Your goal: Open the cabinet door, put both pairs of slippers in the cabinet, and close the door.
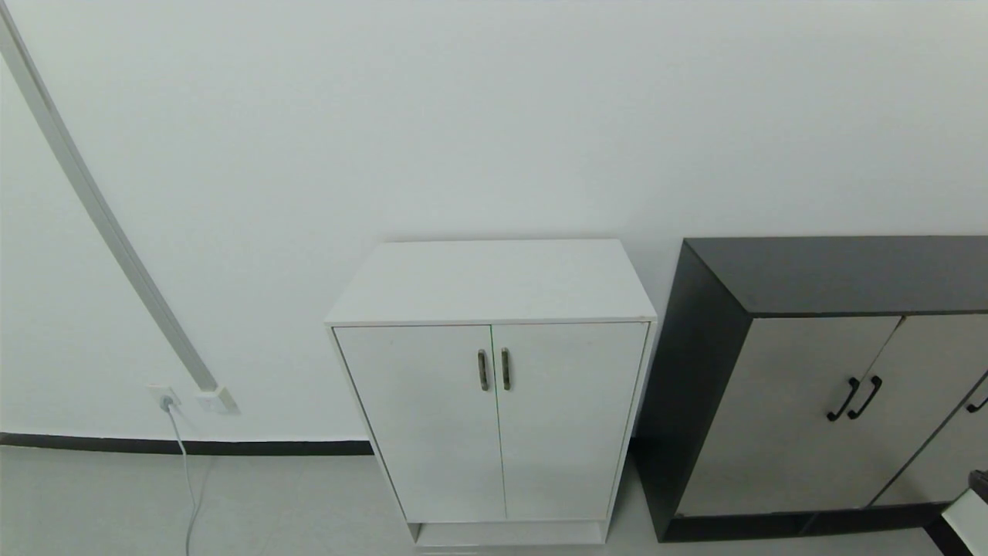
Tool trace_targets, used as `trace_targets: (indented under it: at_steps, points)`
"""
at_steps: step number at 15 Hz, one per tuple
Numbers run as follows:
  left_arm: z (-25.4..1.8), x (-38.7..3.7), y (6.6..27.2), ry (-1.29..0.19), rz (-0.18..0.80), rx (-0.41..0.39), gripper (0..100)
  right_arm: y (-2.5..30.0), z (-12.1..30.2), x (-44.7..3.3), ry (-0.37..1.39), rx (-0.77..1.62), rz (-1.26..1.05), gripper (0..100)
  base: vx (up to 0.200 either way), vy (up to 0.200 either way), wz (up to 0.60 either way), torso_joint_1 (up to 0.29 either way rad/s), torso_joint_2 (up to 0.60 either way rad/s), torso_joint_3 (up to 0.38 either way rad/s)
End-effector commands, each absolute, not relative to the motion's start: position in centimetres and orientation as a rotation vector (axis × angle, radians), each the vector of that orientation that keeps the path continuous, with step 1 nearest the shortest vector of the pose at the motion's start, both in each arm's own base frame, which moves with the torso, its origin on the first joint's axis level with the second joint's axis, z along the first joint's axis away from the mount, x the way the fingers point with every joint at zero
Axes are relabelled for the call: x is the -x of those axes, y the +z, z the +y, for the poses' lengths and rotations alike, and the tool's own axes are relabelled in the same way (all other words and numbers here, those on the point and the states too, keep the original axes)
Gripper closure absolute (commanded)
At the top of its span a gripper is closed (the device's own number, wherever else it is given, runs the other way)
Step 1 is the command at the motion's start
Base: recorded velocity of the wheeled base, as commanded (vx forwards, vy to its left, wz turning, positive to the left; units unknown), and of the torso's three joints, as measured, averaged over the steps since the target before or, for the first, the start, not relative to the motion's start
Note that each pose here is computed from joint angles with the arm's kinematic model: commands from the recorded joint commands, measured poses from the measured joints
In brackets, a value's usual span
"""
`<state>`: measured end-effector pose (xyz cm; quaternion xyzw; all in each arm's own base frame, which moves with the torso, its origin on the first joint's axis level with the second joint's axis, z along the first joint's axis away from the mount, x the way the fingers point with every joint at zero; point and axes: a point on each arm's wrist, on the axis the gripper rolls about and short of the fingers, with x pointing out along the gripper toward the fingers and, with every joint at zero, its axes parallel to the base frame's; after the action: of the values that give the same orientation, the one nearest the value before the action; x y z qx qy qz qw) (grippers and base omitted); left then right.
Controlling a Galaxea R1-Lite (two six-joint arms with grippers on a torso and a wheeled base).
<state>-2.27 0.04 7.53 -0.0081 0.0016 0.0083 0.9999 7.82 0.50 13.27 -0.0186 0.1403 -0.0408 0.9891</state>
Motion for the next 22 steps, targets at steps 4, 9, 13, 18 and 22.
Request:
trace_targets:
  at_steps: [4,9,13,18,22]
  points:
    - [0.0,2.3,7.5,0.017,0.003,0.017,100,12.6,0.1,-3.7,-0.016,0.027,0.263,100,0.000,0.000,0.00,0.000,0.00,0.000]
    - [0.0,2.3,7.5,0.018,0.003,0.018,100,10.9,0.0,-1.3,0.071,0.021,0.294,100,0.000,0.000,0.00,0.000,0.00,0.000]
    - [0.0,2.3,7.5,0.018,0.003,0.018,100,9.5,0.0,-0.6,0.097,0.031,0.333,100,0.000,0.000,0.00,0.000,0.00,0.000]
    - [0.0,2.3,7.5,0.018,0.003,0.018,100,7.9,0.0,-0.3,0.126,0.060,0.336,100,0.000,0.000,0.00,0.000,0.00,0.000]
    - [0.0,2.3,7.5,0.017,0.003,0.018,100,7.9,0.0,0.3,0.115,0.052,0.266,100,0.000,0.000,0.00,0.000,0.00,0.000]
